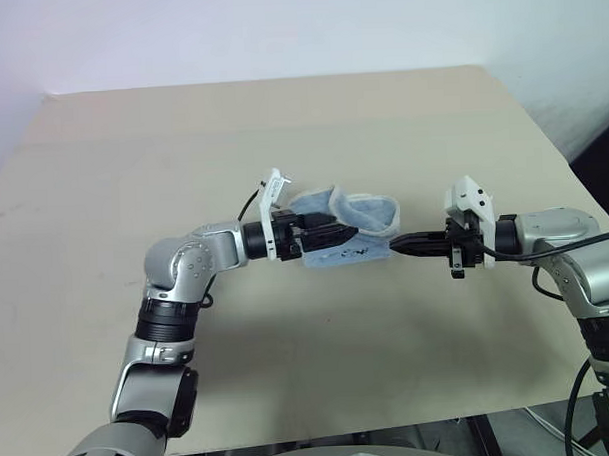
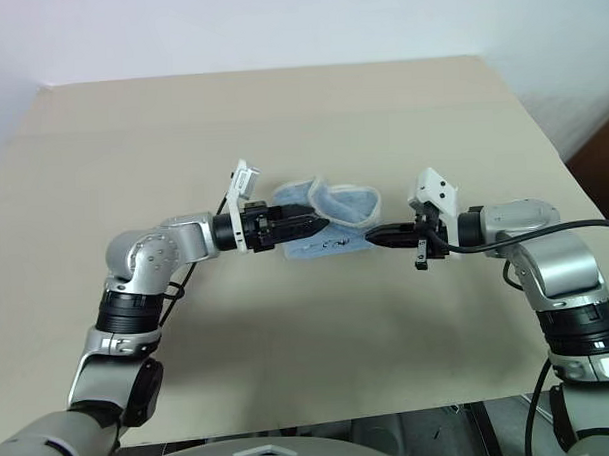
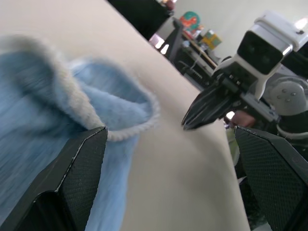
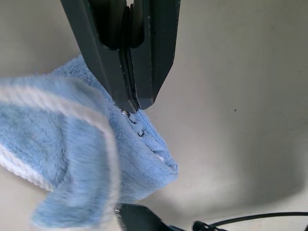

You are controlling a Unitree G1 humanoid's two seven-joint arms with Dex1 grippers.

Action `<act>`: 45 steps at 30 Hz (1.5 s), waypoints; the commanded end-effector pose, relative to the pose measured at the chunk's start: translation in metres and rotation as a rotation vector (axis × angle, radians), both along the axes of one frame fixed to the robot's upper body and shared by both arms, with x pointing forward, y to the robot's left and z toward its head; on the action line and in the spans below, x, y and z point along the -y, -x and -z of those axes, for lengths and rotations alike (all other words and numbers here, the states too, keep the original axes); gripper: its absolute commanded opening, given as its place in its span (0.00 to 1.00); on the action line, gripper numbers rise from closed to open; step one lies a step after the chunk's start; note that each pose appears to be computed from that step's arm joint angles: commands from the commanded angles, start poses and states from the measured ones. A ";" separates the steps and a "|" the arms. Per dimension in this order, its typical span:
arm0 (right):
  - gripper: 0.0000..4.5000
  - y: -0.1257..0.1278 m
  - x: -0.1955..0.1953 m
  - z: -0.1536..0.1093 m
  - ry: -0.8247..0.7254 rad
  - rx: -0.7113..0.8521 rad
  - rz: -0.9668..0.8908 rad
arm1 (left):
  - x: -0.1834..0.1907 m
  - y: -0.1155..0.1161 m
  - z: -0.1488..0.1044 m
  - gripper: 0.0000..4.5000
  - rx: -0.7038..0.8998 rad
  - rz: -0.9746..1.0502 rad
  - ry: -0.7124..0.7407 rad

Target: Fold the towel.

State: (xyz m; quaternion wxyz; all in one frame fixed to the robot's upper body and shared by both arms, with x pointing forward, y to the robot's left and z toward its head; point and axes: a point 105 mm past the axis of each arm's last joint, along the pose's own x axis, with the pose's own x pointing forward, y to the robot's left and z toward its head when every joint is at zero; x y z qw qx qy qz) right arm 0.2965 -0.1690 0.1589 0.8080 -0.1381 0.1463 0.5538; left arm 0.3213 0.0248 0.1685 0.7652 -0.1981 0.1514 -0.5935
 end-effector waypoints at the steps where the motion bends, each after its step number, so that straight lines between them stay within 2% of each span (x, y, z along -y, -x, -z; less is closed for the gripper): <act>1: 0.00 0.000 0.005 -0.009 0.000 0.046 0.011 | 0.020 -0.005 -0.016 0.98 0.066 0.019 0.047; 8: 0.00 -0.001 0.015 -0.010 0.007 0.054 0.045 | 0.042 -0.013 -0.017 0.98 0.070 0.037 0.075; 16: 0.00 -0.001 0.014 -0.013 -0.001 0.061 0.051 | 0.049 -0.019 -0.013 0.98 0.062 0.028 0.094; 20: 0.00 -0.001 0.013 -0.013 -0.003 0.061 0.049 | 0.047 -0.023 -0.024 0.98 0.072 0.014 0.139; 24: 0.00 0.000 0.010 -0.013 -0.007 0.059 0.038 | 0.043 -0.023 -0.051 0.98 0.110 0.023 0.227; 26: 0.00 -0.001 0.009 -0.013 -0.008 0.060 0.036 | 0.037 -0.020 -0.071 0.98 0.154 0.031 0.276; 29: 0.00 -0.004 0.008 -0.014 -0.011 0.072 0.042 | 0.024 -0.019 -0.087 0.98 0.220 0.011 0.287; 32: 0.00 -0.008 0.007 -0.016 -0.016 0.091 0.052 | 0.003 -0.019 -0.087 0.98 0.262 -0.015 0.251; 36: 0.00 -0.016 0.003 -0.021 -0.038 0.116 0.075 | -0.049 -0.032 -0.065 0.98 0.308 -0.172 0.131; 40: 0.00 -0.017 -0.003 -0.021 -0.051 0.120 0.069 | -0.087 -0.030 -0.039 0.70 0.365 -0.248 -0.001; 45: 0.00 -0.021 -0.012 -0.022 -0.068 0.133 0.065 | -0.102 -0.014 -0.010 0.31 0.434 -0.244 -0.103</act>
